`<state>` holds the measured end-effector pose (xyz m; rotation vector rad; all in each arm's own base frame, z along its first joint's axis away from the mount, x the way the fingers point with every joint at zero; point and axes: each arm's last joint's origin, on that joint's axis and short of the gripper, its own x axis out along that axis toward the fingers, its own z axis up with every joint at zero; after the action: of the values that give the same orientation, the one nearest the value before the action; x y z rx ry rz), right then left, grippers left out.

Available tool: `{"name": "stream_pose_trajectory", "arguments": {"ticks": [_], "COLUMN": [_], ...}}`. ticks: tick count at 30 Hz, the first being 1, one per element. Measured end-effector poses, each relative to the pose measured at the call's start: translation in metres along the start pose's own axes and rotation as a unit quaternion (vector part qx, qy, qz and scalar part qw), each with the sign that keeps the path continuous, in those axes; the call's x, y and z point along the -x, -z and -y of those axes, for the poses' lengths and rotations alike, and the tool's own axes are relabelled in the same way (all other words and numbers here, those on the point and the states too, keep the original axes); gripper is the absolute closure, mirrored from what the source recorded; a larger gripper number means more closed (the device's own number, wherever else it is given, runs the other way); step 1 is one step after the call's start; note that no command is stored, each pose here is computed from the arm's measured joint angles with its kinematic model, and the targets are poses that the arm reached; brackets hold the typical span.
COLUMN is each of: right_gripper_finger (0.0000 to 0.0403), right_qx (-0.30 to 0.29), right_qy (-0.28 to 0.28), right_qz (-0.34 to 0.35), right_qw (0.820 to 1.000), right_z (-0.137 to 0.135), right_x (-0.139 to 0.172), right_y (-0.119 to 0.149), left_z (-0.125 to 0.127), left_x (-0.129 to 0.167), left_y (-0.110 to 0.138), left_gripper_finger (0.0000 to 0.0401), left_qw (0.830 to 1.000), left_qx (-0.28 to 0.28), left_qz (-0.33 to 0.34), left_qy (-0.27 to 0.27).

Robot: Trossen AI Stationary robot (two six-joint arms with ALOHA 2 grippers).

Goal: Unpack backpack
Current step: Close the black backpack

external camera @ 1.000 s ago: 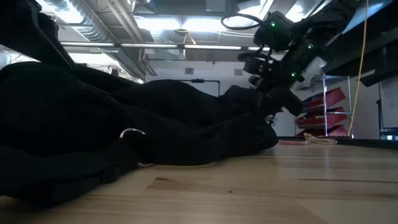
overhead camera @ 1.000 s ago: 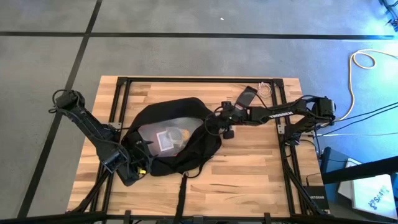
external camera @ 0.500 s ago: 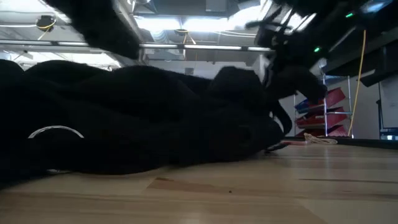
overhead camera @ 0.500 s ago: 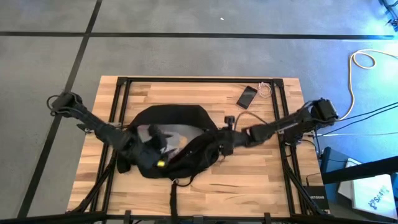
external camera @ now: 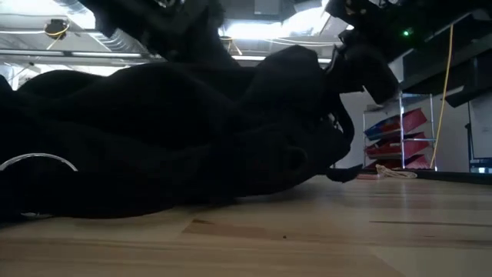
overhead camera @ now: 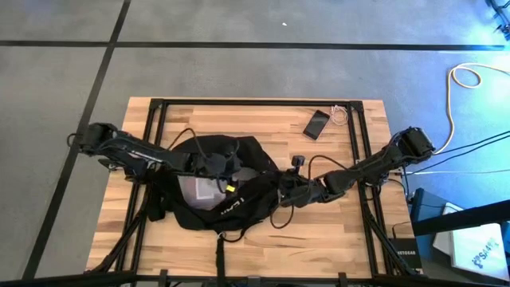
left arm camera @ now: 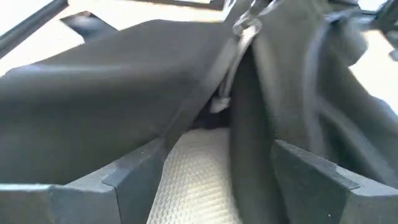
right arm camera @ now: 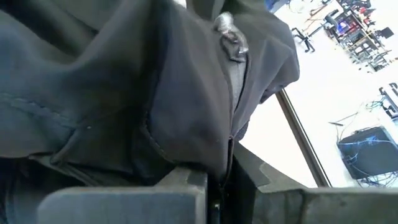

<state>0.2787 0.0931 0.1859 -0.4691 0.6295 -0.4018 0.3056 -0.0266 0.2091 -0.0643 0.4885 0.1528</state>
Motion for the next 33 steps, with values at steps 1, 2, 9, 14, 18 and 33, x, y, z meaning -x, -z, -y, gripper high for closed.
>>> {"name": "stream_pose_trajectory", "arguments": {"ticks": [1, 2, 9, 14, 18, 33], "right_gripper_finger": [0.0390, 0.0390, 0.0390, 0.0390, 0.0389, 0.0389], "right_qx": [-0.002, -0.002, -0.009, -0.010, -0.020, -0.025], "right_qy": [0.001, 0.001, -0.009, -0.012, -0.016, -0.016], "right_qz": [0.002, 0.004, 0.005, 0.007, 0.016, 0.023], "right_qw": [1.000, 1.000, 1.000, 1.000, 1.000, 0.999], "right_z": [0.000, 0.000, 0.000, 0.000, 0.000, 0.000], "right_x": [0.000, 0.000, -0.001, -0.001, -0.001, -0.001], "right_y": [-0.001, -0.001, -0.001, -0.002, -0.004, -0.006], "left_z": [-0.002, -0.004, -0.022, -0.026, -0.009, 0.029], "left_x": [-0.004, -0.007, -0.014, -0.017, -0.022, -0.054], "left_y": [0.002, 0.004, 0.007, 0.002, 0.000, 0.005], "left_gripper_finger": [0.0123, 0.0123, 0.0123, 0.0123, 0.0123, 0.0219], "left_qw": [1.000, 1.000, 0.998, 0.997, 0.994, 0.983], "left_qx": [0.000, 0.000, -0.042, -0.068, -0.091, -0.156], "left_qz": [-0.006, -0.010, -0.021, 0.004, 0.042, 0.097], "left_qy": [-0.002, -0.005, -0.040, -0.035, 0.032, 0.010]}}
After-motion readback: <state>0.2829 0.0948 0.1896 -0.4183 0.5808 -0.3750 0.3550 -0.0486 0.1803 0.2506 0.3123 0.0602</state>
